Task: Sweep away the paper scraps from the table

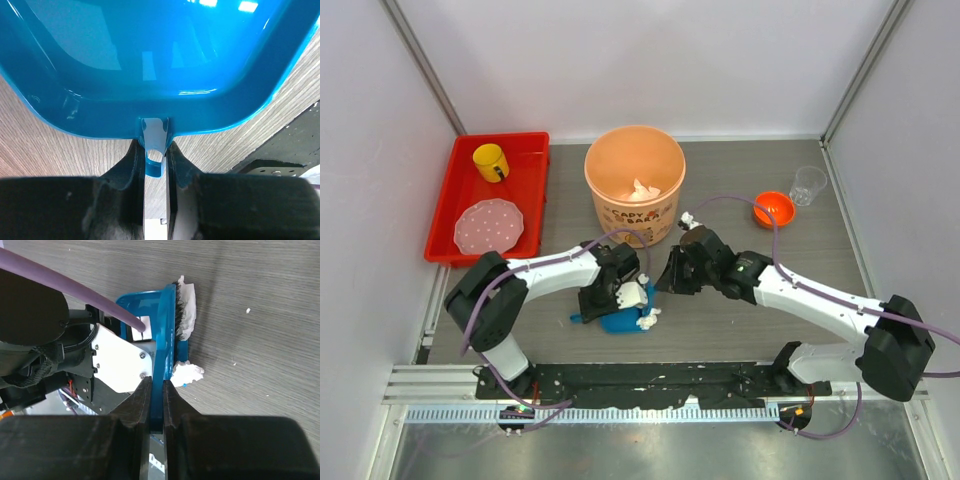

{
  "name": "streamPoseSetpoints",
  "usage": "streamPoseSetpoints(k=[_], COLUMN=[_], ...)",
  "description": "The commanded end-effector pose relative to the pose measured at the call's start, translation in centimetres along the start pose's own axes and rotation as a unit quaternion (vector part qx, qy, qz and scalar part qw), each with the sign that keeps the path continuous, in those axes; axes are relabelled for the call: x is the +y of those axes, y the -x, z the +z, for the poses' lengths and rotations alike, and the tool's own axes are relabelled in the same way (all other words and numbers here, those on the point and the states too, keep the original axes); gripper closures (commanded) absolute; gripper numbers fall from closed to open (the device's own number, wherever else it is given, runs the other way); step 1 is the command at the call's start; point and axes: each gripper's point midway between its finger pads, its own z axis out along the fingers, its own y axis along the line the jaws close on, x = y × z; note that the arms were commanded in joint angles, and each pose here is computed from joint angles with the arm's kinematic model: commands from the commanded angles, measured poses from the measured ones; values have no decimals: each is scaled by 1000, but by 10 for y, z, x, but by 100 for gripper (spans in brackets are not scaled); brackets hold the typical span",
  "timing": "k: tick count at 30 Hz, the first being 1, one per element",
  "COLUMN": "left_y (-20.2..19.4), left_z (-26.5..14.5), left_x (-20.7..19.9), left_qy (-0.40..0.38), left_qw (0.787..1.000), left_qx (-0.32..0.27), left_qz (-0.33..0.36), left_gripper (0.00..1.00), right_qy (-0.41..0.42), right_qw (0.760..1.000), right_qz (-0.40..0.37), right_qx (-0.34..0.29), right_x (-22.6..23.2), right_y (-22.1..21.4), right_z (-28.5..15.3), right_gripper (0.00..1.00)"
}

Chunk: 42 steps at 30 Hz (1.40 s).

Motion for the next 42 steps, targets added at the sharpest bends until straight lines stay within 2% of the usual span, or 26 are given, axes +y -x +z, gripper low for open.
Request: streamPoseSetpoints(k=[1, 5, 9, 11, 14, 17, 23, 26, 29, 30, 33, 37, 42], left_y=[16, 5, 4, 2, 1, -6, -6, -3, 0, 1, 2, 1, 7], left_z=[-3, -4, -10, -9, -7, -9, -7, -6, -6, -6, -6, -6, -6], left_x=[-8, 9, 14, 14, 15, 23, 25, 25, 24, 23, 20, 18, 16], left_qy=[-24, 12, 24, 25, 26, 47, 52, 47, 41, 39, 31, 27, 18], left_qw=[999, 1000, 999, 999, 999, 999, 999, 999, 999, 999, 999, 1000, 999], left_qx=[-39, -17, -28, -27, -23, -3, -3, -3, -6, -8, -14, -13, -26], left_qz=[3, -9, -15, -15, -13, -14, -9, -8, -9, -8, -8, -8, -6], left_gripper=[100, 100, 100, 100, 100, 100, 100, 100, 100, 100, 100, 100, 100], right_qy=[119, 92, 6, -1, -41, -102, -185, -168, -94, -26, 53, 60, 102], right_qw=[989, 991, 990, 987, 986, 985, 982, 986, 995, 999, 997, 997, 994], right_qz=[51, 17, -33, -44, -64, -64, -30, -8, 16, 33, 52, 30, 12], right_qx=[-75, -98, -136, -153, -151, -126, -12, 25, 20, 15, -11, -43, -29], right_x=[66, 69, 46, 49, 38, 10, -53, -60, -41, -13, 16, 34, 65], right_y=[38, 54, 72, 81, 84, 70, 0, -25, -29, -24, -12, 15, 25], right_z=[-16, -34, -62, -81, -98, -103, -101, -81, -53, -44, -28, -19, -11], right_gripper=[99, 99, 99, 99, 99, 99, 99, 99, 99, 99, 99, 99, 99])
